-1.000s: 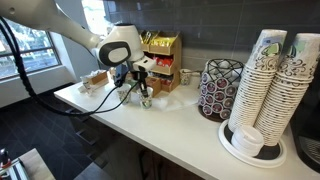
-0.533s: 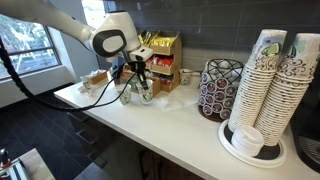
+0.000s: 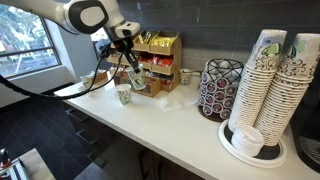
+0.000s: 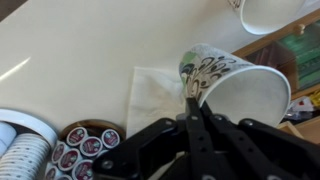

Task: Swap the cups in the stack

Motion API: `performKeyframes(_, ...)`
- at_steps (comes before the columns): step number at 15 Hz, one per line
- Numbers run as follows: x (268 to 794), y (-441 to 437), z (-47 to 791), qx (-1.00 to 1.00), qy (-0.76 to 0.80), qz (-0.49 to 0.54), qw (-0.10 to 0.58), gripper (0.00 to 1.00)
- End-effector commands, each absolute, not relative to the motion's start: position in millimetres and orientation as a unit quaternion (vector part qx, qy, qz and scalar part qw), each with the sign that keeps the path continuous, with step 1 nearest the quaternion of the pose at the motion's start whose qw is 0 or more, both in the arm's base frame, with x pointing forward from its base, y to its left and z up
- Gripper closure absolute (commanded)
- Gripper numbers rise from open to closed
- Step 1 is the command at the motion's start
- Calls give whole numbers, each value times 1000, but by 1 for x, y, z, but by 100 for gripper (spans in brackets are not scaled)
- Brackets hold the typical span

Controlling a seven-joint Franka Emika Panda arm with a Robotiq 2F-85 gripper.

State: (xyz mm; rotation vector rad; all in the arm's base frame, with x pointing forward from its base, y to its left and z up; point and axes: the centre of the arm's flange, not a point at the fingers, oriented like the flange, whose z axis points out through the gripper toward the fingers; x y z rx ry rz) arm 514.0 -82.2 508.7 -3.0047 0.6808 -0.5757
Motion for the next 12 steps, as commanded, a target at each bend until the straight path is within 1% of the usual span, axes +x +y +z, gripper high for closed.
performKeyframes(1, 497, -55, 521, -974, 117, -192, 14, 97)
performKeyframes(6, 506, -23, 520, -982, -2, -187, 37, 96)
performKeyframes(12, 511, -11, 504, -984, -82, -149, 60, 97)
